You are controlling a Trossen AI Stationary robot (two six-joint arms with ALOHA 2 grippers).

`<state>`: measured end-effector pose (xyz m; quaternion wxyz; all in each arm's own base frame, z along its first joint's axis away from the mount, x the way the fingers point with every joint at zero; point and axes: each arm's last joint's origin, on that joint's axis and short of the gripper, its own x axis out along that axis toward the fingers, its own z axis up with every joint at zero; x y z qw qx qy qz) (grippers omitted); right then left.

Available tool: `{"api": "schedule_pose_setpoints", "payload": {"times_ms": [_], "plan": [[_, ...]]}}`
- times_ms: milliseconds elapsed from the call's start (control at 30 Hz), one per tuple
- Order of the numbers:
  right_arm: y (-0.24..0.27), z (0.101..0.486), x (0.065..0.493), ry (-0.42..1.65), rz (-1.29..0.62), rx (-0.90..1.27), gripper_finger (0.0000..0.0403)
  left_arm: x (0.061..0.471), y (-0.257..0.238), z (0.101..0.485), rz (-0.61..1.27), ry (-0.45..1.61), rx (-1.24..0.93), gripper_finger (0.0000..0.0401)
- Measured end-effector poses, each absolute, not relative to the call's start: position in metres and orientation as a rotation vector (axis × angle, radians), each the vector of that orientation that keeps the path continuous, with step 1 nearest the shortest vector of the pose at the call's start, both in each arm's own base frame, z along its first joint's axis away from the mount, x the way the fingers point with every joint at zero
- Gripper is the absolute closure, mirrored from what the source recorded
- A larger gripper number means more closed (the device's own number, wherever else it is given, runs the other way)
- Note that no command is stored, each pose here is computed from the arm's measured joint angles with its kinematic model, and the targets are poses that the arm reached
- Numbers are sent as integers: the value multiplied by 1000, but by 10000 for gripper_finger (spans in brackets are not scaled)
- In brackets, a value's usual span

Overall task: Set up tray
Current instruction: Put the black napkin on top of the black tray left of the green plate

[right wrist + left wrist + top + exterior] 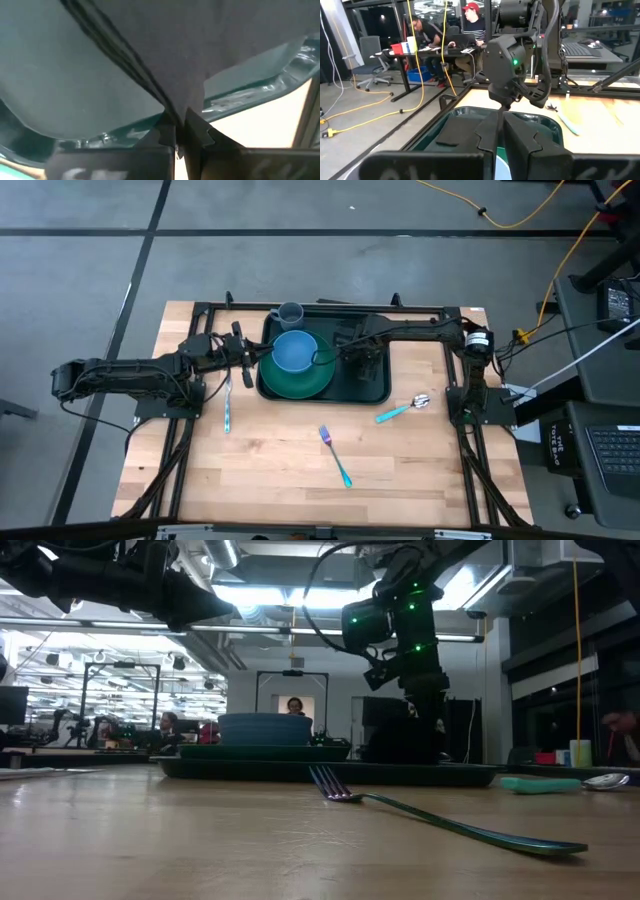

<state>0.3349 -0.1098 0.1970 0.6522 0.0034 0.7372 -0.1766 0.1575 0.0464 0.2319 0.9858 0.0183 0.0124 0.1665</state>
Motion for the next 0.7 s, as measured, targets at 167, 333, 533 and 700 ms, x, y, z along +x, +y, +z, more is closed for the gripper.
{"api": "schedule_pose_setpoints", "payload": {"times_ms": [167,333,533,700], "plan": [[-108,195,337,1646,-353,89,391,157,46,232,335,25,37,382],[-107,195,338,1641,-341,112,391,157,46,232,335,25,37,379],[-106,195,338,1645,-336,116,391,157,46,230,335,43,35,381],[-102,195,339,1641,-306,129,391,157,46,229,334,54,34,377]]}}
